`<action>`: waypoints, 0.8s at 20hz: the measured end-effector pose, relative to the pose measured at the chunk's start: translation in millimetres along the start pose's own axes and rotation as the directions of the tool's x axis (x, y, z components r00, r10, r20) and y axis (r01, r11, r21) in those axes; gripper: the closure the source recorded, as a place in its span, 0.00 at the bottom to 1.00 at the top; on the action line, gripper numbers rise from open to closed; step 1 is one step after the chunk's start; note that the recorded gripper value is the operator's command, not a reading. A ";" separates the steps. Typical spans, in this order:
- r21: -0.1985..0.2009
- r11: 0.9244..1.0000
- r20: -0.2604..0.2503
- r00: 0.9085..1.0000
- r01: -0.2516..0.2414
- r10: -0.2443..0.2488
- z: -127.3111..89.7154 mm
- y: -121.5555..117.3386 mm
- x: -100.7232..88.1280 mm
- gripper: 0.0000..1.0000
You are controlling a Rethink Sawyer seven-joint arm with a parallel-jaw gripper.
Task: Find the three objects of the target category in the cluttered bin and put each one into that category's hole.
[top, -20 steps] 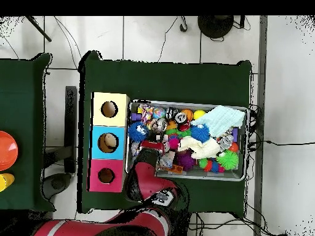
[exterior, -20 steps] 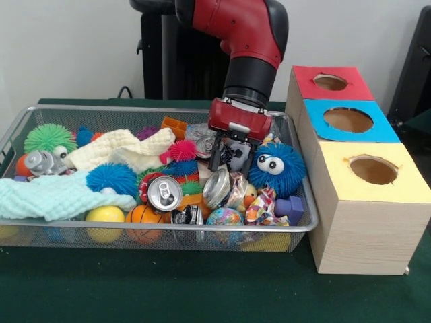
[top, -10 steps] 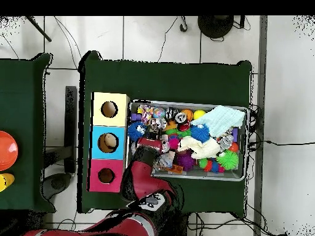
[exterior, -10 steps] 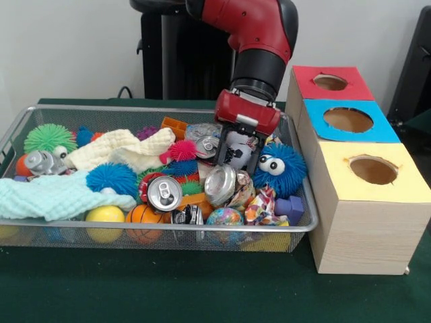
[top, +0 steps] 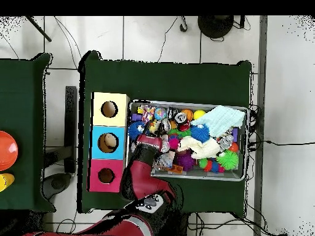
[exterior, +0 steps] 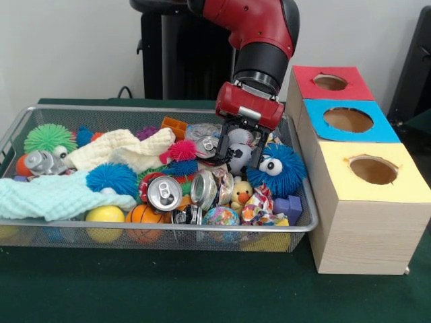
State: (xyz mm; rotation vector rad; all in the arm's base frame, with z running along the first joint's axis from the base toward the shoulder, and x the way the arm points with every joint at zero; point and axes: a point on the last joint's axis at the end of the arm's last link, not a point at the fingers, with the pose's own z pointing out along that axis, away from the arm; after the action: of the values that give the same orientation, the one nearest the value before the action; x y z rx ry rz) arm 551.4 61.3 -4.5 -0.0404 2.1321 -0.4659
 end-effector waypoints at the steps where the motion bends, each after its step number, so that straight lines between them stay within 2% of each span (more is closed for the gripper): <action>1: 0.001 1.000 0.002 1.000 0.000 0.000 0.1 -0.3 -0.4 0.00; 7: 0.006 1.000 0.023 1.000 0.004 -0.005 0.3 -3.8 -3.7 0.00; 16: 0.030 1.000 0.014 1.000 -0.008 0.008 6.5 -19.3 -1.7 0.00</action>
State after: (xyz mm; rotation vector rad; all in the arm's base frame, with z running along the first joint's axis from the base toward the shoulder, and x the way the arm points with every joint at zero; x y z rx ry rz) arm 554.7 41.7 0.2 -0.0180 2.1101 -0.4917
